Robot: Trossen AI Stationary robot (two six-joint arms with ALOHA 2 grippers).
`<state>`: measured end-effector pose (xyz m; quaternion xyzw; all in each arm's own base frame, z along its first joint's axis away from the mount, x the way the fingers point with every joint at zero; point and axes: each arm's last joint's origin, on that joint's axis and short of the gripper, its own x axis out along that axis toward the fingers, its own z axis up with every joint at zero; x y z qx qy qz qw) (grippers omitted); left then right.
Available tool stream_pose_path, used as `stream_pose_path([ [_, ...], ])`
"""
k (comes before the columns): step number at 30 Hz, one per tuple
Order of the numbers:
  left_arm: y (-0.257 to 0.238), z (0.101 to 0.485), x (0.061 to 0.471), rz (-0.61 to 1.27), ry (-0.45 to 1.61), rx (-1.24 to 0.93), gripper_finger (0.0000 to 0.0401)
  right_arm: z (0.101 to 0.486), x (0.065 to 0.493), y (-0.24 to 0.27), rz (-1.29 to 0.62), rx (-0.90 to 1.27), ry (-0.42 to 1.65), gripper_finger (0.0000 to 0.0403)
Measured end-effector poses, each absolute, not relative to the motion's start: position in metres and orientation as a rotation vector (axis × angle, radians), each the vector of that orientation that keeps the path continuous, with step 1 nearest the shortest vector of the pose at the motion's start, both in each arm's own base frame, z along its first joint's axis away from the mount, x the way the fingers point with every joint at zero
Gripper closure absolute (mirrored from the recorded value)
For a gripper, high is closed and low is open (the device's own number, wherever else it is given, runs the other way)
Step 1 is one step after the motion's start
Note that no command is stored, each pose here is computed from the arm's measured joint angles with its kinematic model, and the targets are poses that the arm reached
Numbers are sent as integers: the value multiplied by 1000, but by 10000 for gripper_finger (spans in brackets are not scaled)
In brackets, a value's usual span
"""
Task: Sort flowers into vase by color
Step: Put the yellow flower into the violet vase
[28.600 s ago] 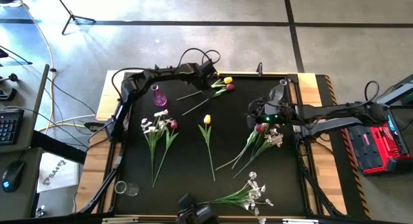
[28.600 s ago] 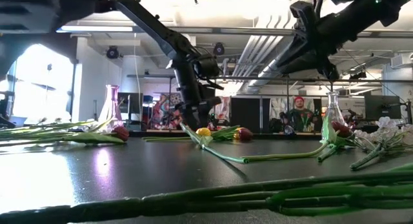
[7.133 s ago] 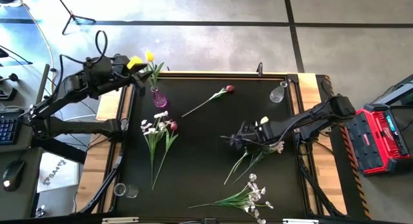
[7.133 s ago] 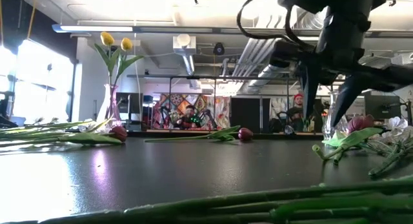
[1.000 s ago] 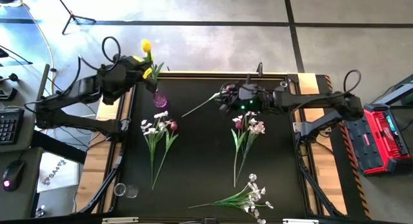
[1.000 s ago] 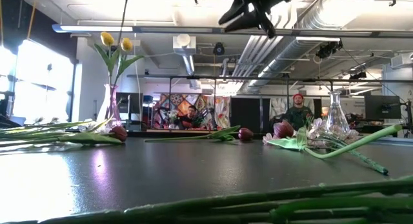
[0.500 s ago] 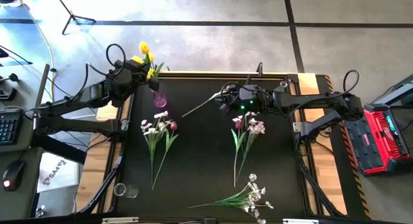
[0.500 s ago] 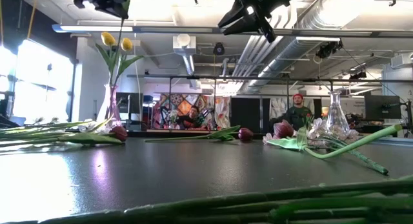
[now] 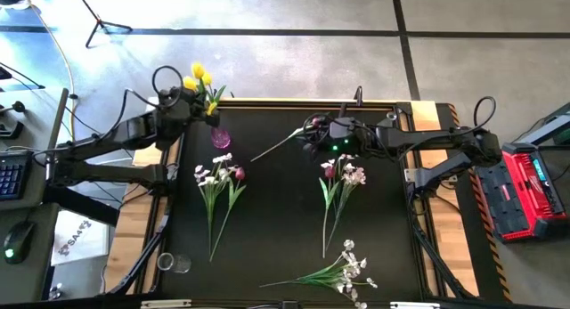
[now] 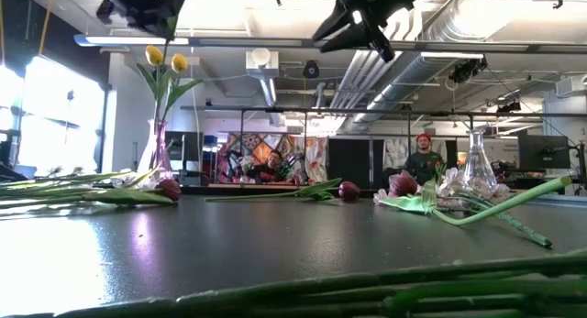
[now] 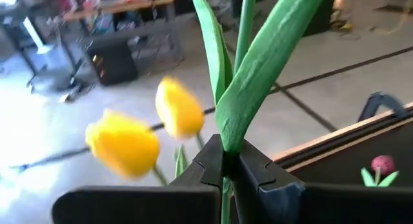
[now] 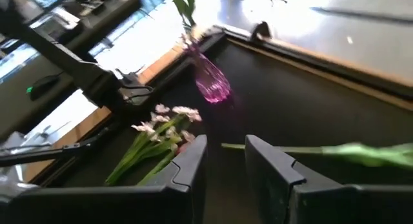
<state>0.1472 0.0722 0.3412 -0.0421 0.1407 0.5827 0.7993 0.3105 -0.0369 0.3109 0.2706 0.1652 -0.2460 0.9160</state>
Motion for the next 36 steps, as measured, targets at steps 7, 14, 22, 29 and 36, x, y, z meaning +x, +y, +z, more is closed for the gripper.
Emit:
stream_pose_path([
  [7, 78, 309, 142, 1238, 368, -335, 351, 295, 298, -53, -669, 722, 466, 308],
  [14, 80, 300, 138, 1195, 439, -434, 276, 290, 294, -54, -677, 752, 524, 308],
  [22, 76, 318, 133, 1138, 445, -513, 212, 290, 294, -53, -662, 778, 539, 308],
  [29, 70, 339, 121, 1121, 499, -558, 174, 287, 292, -52, -665, 806, 576, 308],
  [36, 66, 341, 113, 1176, 485, -660, 167, 287, 291, -54, -672, 808, 580, 308],
])
